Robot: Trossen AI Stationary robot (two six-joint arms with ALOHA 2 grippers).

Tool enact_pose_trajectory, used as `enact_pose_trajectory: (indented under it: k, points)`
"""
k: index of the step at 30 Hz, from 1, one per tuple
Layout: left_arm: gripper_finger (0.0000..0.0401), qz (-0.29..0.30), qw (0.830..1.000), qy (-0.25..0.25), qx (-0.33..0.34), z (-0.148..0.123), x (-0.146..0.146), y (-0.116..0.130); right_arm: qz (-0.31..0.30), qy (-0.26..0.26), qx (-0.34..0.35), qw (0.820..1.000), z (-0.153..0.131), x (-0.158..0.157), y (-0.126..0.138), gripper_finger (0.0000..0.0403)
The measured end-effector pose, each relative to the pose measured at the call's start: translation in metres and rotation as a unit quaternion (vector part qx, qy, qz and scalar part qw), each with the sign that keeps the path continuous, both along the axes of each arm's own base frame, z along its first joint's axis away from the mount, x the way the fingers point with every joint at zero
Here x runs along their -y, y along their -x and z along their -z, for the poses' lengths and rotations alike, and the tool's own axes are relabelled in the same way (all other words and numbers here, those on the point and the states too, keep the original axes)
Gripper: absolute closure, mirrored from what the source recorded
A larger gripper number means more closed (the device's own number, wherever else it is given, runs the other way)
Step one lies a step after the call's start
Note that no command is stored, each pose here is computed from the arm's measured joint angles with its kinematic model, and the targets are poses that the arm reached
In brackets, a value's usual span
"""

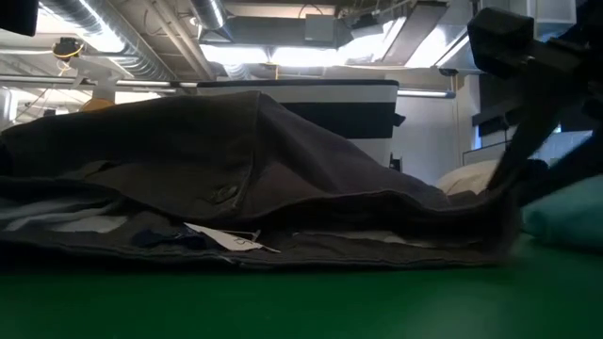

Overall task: Fold laundry
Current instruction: Fold the black shorts

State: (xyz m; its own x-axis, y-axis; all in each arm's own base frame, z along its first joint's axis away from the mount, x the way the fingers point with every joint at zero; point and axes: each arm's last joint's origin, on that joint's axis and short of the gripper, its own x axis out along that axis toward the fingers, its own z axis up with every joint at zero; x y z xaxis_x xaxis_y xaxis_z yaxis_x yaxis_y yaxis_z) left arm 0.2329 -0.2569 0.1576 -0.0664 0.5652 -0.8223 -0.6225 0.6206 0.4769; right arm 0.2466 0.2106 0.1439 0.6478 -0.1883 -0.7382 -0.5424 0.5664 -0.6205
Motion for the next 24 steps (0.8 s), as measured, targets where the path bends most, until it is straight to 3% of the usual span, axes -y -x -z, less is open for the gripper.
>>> enact_pose_trajectory:
  k: [2,7,10,16,24]
  points:
    - [0.0397,0.024,1.000,0.002,-0.016,0.000,0.000,0.000,0.000,0.001,0.000,1.000,0.000,0.000,0.000,0.0388]
    - [0.0374,0.113,0.990,0.007,-0.087,-0.004,0.000,-0.001,0.012,0.019,0.013,1.000,-0.001,0.002,0.000,0.0368]
    - [0.0362,0.156,0.980,0.015,-0.126,-0.016,0.002,-0.003,0.012,0.020,0.011,1.000,0.000,0.002,0.000,0.0382]
    - [0.0333,0.275,0.957,0.017,-0.091,-0.049,0.018,-0.010,0.021,0.012,0.011,1.000,0.000,0.002,0.001,0.0382]
    - [0.0250,0.335,0.934,0.064,-0.109,-0.059,0.036,-0.002,0.031,0.002,0.010,0.999,0.000,0.002,0.001,0.0384]
